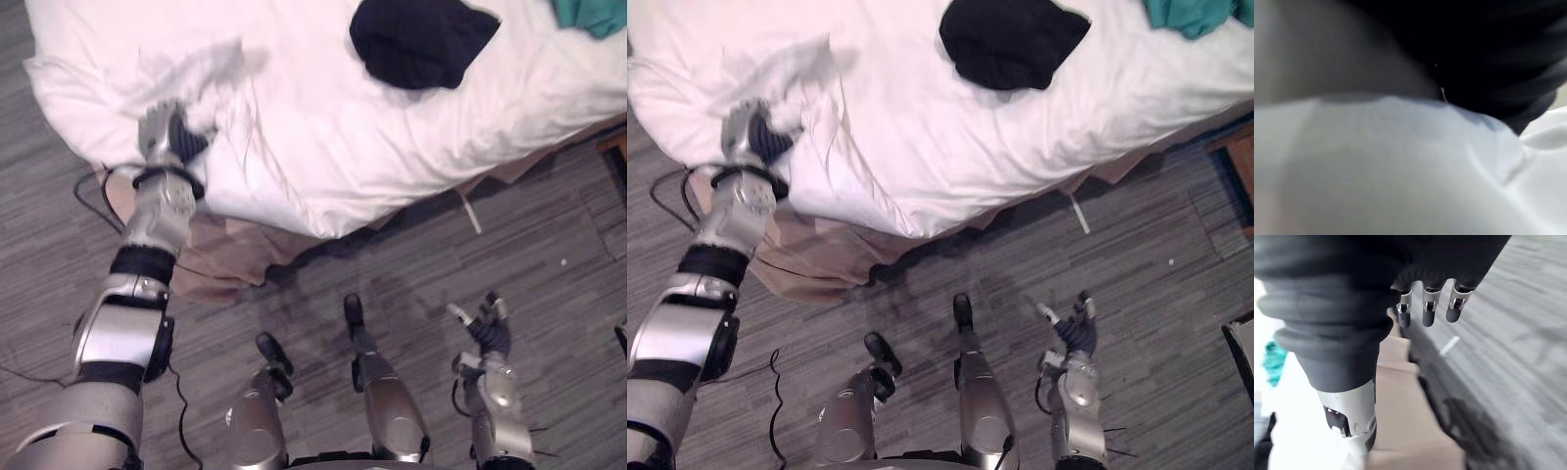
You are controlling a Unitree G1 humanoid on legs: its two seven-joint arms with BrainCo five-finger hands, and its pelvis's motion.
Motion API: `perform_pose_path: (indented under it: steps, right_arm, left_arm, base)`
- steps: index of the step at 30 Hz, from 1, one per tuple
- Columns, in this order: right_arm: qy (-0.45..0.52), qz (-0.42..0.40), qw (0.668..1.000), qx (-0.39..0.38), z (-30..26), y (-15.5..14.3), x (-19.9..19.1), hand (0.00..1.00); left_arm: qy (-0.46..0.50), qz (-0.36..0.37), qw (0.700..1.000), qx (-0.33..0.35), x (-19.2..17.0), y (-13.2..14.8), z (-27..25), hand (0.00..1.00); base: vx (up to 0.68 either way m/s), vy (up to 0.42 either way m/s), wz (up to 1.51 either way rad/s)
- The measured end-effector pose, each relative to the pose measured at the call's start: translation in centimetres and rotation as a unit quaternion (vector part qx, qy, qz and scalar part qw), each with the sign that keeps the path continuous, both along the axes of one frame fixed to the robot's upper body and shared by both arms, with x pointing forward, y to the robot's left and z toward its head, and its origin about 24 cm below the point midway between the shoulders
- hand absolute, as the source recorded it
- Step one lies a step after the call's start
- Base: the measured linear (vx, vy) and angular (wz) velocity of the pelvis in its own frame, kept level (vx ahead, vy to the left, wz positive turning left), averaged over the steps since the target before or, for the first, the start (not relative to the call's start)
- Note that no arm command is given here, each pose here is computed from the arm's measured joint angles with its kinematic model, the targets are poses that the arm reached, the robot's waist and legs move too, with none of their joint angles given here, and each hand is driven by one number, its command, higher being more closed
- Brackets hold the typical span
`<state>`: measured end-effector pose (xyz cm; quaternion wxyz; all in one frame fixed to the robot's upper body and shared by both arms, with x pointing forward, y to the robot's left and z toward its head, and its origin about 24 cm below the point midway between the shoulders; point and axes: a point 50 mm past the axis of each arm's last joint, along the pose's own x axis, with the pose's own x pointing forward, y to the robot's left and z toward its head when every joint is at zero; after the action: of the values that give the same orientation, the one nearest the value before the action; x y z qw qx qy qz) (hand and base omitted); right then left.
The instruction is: Tidy the bed and pick cloth on bed and put in laundry
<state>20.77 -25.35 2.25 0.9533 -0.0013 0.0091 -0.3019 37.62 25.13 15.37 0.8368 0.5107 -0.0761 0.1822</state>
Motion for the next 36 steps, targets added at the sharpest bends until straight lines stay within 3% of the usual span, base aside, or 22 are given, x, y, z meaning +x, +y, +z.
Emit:
perform_pose_path:
  steps: [1, 4, 8, 9, 10, 11, 12, 15, 17, 21, 25, 30, 35, 36]
  right_arm:
    - [-0.018, -0.022, 0.999, -0.024, 1.1, -0.8, -0.2, 0.0]
    - [-0.021, -0.06, 0.995, -0.083, 2.3, -2.4, -0.6, 0.0]
    - [-0.017, -0.052, 0.99, -0.13, 3.4, -2.8, 0.2, 0.0]
    - [-0.023, -0.047, 0.987, -0.15, 4.1, -2.9, 0.8, 0.0]
    - [-0.024, -0.046, 0.987, -0.152, 4.2, -2.9, 0.9, 0.0]
    - [-0.029, -0.043, 0.986, -0.16, 4.6, -3.0, 1.1, 0.0]
    - [-0.035, -0.036, 0.985, -0.168, 5.1, -3.1, 1.5, 1.0]
    - [-0.047, 0.0, 0.981, -0.191, 6.3, -3.0, 3.0, 1.0]
    - [-0.053, 0.039, 0.977, -0.203, 7.3, -2.0, 5.2, 1.0]
    - [-0.095, 0.11, 0.963, -0.228, 10.2, 1.0, 9.1, 1.0]
    - [-0.162, 0.154, 0.942, -0.25, 15.5, 3.7, 13.0, 1.0]
    - [-0.234, 0.135, 0.927, -0.261, 23.7, 3.6, 15.9, 1.0]
    - [-0.183, 0.117, 0.95, -0.222, 22.5, 2.1, 17.5, 1.0]
    - [-0.226, 0.113, 0.944, -0.212, 23.4, 2.9, 17.2, 1.0]
  left_arm:
    - [0.017, 0.01, 1.0, -0.019, -1.2, 0.7, -2.4, 0.0]
    - [0.078, 0.076, 0.99, -0.086, -5.8, 3.1, -9.3, 0.0]
    - [0.157, 0.191, 0.952, -0.183, -12.8, 6.0, -16.8, 0.0]
    - [0.199, 0.26, 0.912, -0.247, -16.9, 6.6, -20.5, 0.0]
    - [0.204, 0.269, 0.906, -0.254, -17.4, 6.7, -20.9, 0.0]
    - [0.238, 0.339, 0.861, -0.294, -21.6, 7.4, -23.5, 0.0]
    - [0.267, 0.398, 0.818, -0.318, -25.6, 8.0, -25.2, 0.0]
    - [0.304, 0.489, 0.745, -0.336, -32.8, 8.8, -26.9, 0.0]
    - [0.305, 0.515, 0.722, -0.347, -35.1, 8.7, -27.2, 0.0]
    - [0.289, 0.506, 0.715, -0.387, -34.5, 6.9, -28.0, 0.0]
    - [0.28, 0.424, 0.753, -0.418, -30.5, 3.6, -28.4, 0.0]
    - [0.226, 0.291, 0.819, -0.44, -22.0, 0.8, -26.0, 0.0]
    - [0.206, 0.192, 0.851, -0.444, -17.1, -2.3, -24.0, 0.0]
    - [0.198, 0.178, 0.851, -0.452, -16.5, -3.1, -23.7, 0.0]
  base:
    - [0.04, -0.02, 0.22]
    - [0.05, -0.015, 0.24]
    - [0.02, 0.006, 0.17]
    - [-0.02, 0.018, 0.18]
    - [-0.03, 0.022, 0.19]
    - [-0.03, 0.015, 0.16]
    - [-0.03, 0.026, 0.22]
    - [-0.02, 0.015, 0.22]
    - [-0.05, 0.023, 0.27]
    - [-0.08, 0.021, 0.48]
    - [-0.07, 0.014, 0.4]
    - [-0.12, 0.021, 0.39]
    - [-0.09, -0.001, 0.27]
    - [-0.05, -0.002, 0.01]
